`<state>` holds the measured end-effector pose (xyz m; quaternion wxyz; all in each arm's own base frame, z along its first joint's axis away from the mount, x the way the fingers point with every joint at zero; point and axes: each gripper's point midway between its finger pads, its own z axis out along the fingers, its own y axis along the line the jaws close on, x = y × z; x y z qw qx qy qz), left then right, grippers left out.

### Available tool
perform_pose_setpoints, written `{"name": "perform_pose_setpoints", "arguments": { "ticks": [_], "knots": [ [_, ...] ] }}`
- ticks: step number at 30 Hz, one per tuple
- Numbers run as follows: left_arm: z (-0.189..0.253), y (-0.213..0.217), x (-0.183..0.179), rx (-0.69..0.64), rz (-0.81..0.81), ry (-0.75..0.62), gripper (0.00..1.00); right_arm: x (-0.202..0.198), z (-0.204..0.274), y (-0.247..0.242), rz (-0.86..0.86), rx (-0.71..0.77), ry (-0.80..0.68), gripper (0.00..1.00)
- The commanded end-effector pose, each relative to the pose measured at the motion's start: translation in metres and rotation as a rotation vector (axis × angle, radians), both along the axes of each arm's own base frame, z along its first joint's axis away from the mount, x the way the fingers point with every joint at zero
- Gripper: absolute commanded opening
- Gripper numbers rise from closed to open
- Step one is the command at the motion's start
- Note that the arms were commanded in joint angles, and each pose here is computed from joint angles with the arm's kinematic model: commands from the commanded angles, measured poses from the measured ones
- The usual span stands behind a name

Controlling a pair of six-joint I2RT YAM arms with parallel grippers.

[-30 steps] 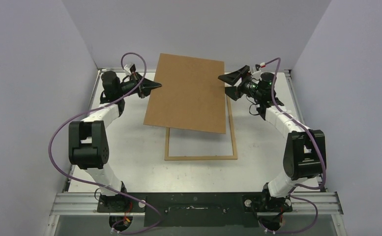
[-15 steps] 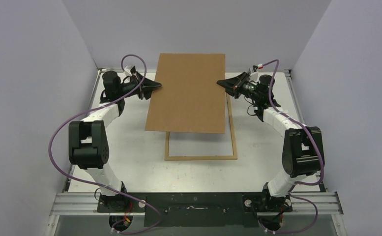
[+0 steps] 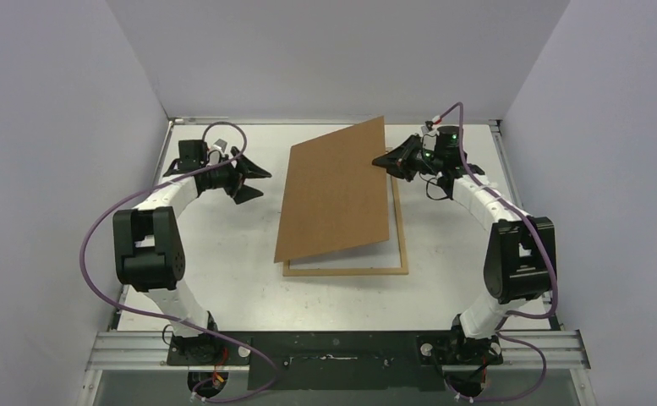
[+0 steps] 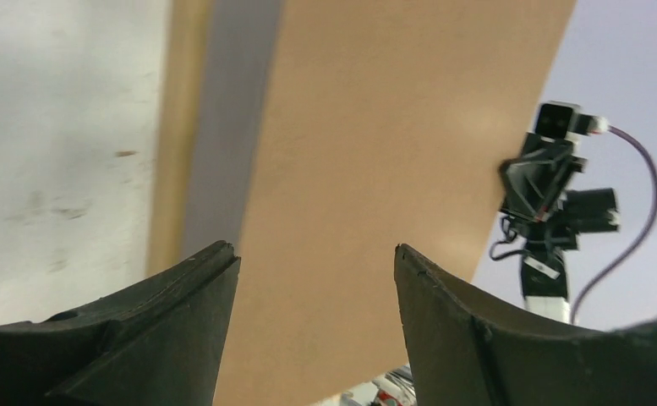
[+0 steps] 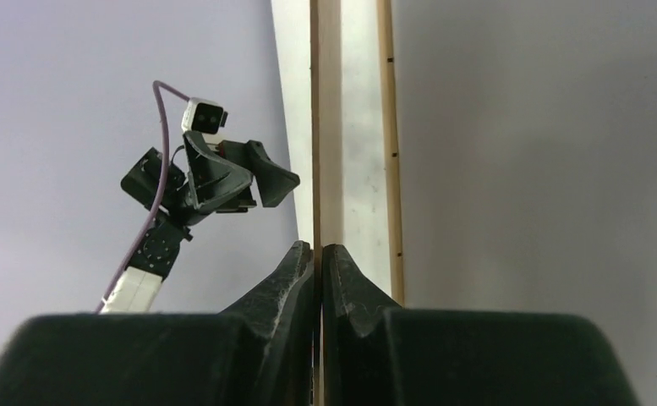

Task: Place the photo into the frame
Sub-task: Place the photo frame item in the photo frame.

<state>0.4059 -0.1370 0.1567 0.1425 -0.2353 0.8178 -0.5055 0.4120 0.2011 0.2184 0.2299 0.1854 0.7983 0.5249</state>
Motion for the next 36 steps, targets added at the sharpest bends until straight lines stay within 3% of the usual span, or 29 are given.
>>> {"name": "perform_pose_setpoints", "arguments": {
  "ticks": [1,6,18,36],
  "knots": [
    [-0.035,0.024,-0.013,0.201,-0.017,0.038,0.66,0.012,0.013,0.001,-0.016,0.029,-0.041,0.0],
    [-0.066,0.04,-0.018,0.291,0.001,0.101,0.66,0.021,0.002,0.0,-0.019,0.0,-0.034,0.0],
    [-0.08,0.024,-0.009,0.218,-0.049,0.091,0.65,0.013,-0.018,-0.009,0.142,-0.162,-0.108,0.0],
    [-0.11,-0.022,-0.001,0.224,-0.173,0.132,0.61,0.022,-0.044,-0.007,0.168,-0.149,-0.114,0.0]
  ]
}}
